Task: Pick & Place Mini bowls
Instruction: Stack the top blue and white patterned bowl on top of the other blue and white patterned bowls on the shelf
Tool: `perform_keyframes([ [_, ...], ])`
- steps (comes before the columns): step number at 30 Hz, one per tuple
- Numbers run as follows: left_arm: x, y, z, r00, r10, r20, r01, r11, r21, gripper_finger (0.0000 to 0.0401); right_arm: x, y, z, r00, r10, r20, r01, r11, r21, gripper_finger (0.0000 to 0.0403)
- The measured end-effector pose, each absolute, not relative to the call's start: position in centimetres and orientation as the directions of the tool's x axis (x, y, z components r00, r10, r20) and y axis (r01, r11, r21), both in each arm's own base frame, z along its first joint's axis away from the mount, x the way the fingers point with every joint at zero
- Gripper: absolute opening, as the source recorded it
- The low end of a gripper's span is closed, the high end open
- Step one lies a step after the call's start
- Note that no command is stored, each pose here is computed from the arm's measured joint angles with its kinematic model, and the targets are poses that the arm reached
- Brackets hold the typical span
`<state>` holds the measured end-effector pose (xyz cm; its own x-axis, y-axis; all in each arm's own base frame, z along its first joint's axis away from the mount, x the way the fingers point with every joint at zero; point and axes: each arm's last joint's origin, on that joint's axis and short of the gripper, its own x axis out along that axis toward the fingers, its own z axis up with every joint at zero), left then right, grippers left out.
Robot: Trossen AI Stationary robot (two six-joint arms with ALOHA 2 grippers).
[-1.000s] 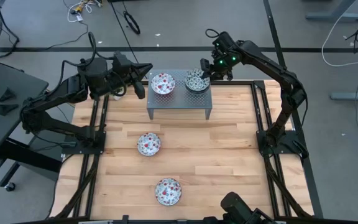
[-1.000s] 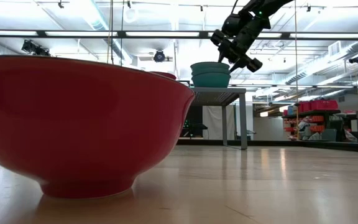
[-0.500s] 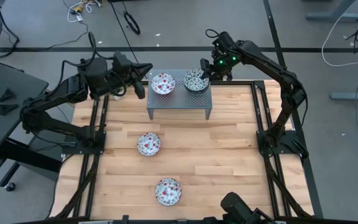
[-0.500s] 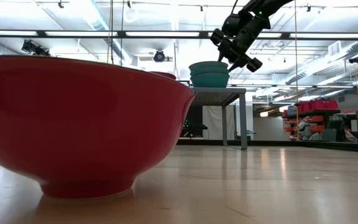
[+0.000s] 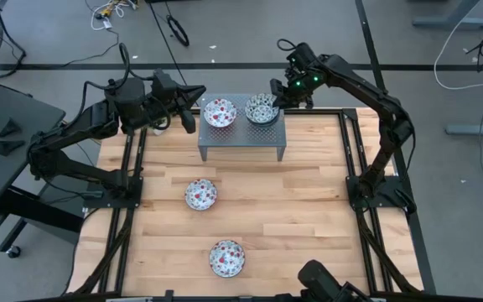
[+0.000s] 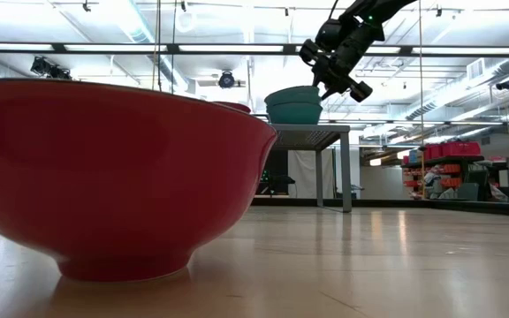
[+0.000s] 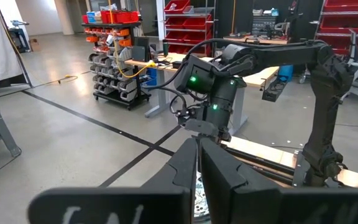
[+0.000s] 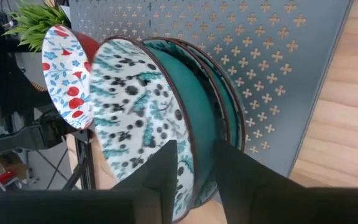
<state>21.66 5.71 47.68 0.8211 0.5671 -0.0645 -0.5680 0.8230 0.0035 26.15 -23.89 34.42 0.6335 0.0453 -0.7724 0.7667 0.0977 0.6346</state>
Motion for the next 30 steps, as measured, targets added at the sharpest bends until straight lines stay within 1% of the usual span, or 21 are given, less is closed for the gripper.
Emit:
perform_keyframes([
  [10, 21.7, 5.7, 47.7, 0.821, 0.567, -0.065, -0.568, 0.823, 0.004, 0.0028, 25.5, -23.5, 35.4, 0.646, 0.021, -0.763, 0.757, 0.115, 0.644, 0.0129],
  [16, 21.7, 5.7, 47.7, 0.821, 0.567, -0.065, -0.568, 0.823, 0.004, 0.0028, 25.4, -23.4, 35.5, 0.647, 0.021, -0.762, 0.756, 0.119, 0.644, 0.0132],
  [22, 21.7, 5.7, 47.7, 0.821, 0.567, -0.065, -0.568, 0.823, 0.004, 0.0028, 24.5, -22.5, 36.8, 0.664, 0.023, -0.747, 0.736, 0.157, 0.659, 0.0132],
  [26, 21.7, 5.7, 47.7, 0.821, 0.567, -0.065, -0.568, 0.823, 0.004, 0.0028, 23.6, -21.7, 38.1, 0.67, -0.025, -0.742, 0.721, 0.256, 0.644, 0.0133],
  [30, 21.7, 5.7, 47.7, 0.821, 0.567, -0.064, -0.568, 0.823, 0.003, 0.0028, 22.9, -21.0, 39.1, 0.65, -0.119, -0.751, 0.727, 0.384, 0.569, 0.013],
])
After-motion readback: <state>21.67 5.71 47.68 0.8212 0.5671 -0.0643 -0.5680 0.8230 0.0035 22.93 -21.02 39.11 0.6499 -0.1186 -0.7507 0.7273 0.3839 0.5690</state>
